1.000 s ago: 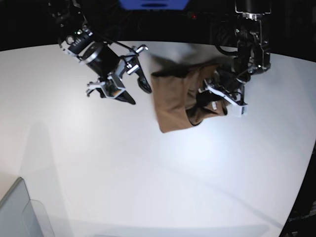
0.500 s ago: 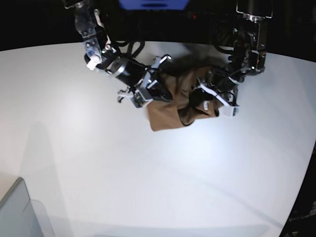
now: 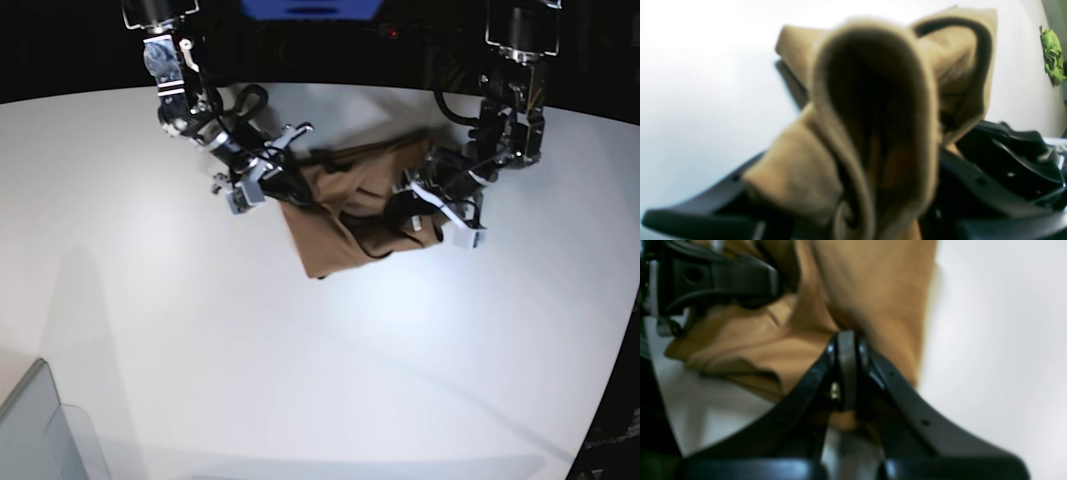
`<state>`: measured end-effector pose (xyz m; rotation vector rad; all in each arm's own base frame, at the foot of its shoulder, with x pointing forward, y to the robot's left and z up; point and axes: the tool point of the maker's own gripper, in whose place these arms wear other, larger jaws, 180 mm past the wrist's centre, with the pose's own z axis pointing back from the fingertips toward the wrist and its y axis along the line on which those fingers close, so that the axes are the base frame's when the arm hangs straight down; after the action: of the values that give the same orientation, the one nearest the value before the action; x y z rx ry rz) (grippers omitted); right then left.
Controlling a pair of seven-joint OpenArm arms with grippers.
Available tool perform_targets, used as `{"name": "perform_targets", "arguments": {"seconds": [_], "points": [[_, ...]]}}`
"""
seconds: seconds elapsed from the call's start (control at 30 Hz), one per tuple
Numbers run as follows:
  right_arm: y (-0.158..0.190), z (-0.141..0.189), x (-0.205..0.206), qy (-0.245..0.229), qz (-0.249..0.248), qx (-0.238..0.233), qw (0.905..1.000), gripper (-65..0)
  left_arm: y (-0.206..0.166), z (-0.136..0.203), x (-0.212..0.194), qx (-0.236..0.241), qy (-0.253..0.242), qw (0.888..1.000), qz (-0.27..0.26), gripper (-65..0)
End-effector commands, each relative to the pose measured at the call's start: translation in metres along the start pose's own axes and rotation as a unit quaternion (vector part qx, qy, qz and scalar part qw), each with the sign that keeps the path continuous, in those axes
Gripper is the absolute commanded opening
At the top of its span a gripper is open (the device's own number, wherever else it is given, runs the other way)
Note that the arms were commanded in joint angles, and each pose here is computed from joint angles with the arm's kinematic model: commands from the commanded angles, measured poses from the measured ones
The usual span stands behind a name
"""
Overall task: Layout the t-shirt on the table in an organized manner, then fold the t-shirt properly
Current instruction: 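Grasp the bundle edges with both grippers and tuck them under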
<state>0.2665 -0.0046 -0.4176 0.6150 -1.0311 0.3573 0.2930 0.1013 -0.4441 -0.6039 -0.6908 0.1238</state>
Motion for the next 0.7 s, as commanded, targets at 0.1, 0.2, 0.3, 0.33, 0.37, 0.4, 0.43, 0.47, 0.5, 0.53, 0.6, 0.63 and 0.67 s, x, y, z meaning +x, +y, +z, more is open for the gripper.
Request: {"name": "perform_targets", "arguments": {"seconds": [0.1, 0.2, 0.3, 0.33, 0.37, 0.4, 0.43, 0.47, 0.5, 0.53, 0.6, 0.63, 0.67], "points": [[0.020, 0.016, 0.071, -0.096, 0.042, 0.014, 0.9944, -65.0, 0.035, 0.007, -0.035, 0.078, 0.075, 0.994, -0.012, -43.7], [0.026, 0.005, 0.091, -0.097, 0.053, 0.017, 0.9936, -65.0, 0.035, 0.007, -0.036, 0.078, 0.077, 0.994, -0.012, -43.7], [0.019, -0.013, 0.095, -0.077, 0.057, 0.018, 0.9953, -65.0, 0.037, 0.006, -0.038, 0.080, 0.080, 0.994, -0.010, -43.7], [0.016, -0.019, 0.097, -0.075, 0.055, 0.018, 0.9955, -65.0, 0.037, 0.006, -0.038, 0.080, 0.080, 0.994, -0.010, -43.7], [0.015, -0.026, 0.096, -0.073, 0.049, 0.020, 0.9959, -65.0, 0.037, 0.007, -0.039, 0.080, 0.081, 0.993, -0.010, -43.7], [0.016, -0.033, 0.096, -0.072, 0.041, 0.022, 0.9963, -65.0, 0.038, 0.008, -0.040, 0.081, 0.082, 0.993, -0.010, -43.7], [0.014, -0.040, 0.094, -0.067, 0.036, 0.023, 0.9968, -65.0, 0.039, 0.008, -0.039, 0.082, 0.082, 0.993, -0.011, -43.7], [0.011, -0.047, 0.092, -0.061, 0.030, 0.024, 0.9974, -65.0, 0.039, 0.008, -0.039, 0.082, 0.082, 0.993, -0.011, -43.7], [0.008, -0.054, 0.088, -0.054, 0.024, 0.024, 0.9980, -65.0, 0.039, 0.008, -0.039, 0.082, 0.082, 0.993, -0.011, -43.7], [0.003, -0.060, 0.083, -0.043, 0.019, 0.024, 0.9986, -65.0, 0.039, 0.008, -0.039, 0.082, 0.082, 0.993, -0.011, -43.7], [-0.007, -0.073, 0.068, -0.016, 0.004, 0.022, 0.9996, -65.0, 0.039, 0.008, -0.040, 0.082, 0.083, 0.993, -0.010, -43.7], [-0.011, -0.078, 0.062, -0.004, -0.003, 0.022, 0.9998, -65.0, 0.039, 0.008, -0.041, 0.082, 0.083, 0.993, -0.010, -43.6], [-0.016, -0.082, 0.053, 0.009, -0.012, 0.019, 0.9997, -65.0, 0.039, 0.008, -0.040, 0.082, 0.083, 0.993, -0.011, -43.6]]}}
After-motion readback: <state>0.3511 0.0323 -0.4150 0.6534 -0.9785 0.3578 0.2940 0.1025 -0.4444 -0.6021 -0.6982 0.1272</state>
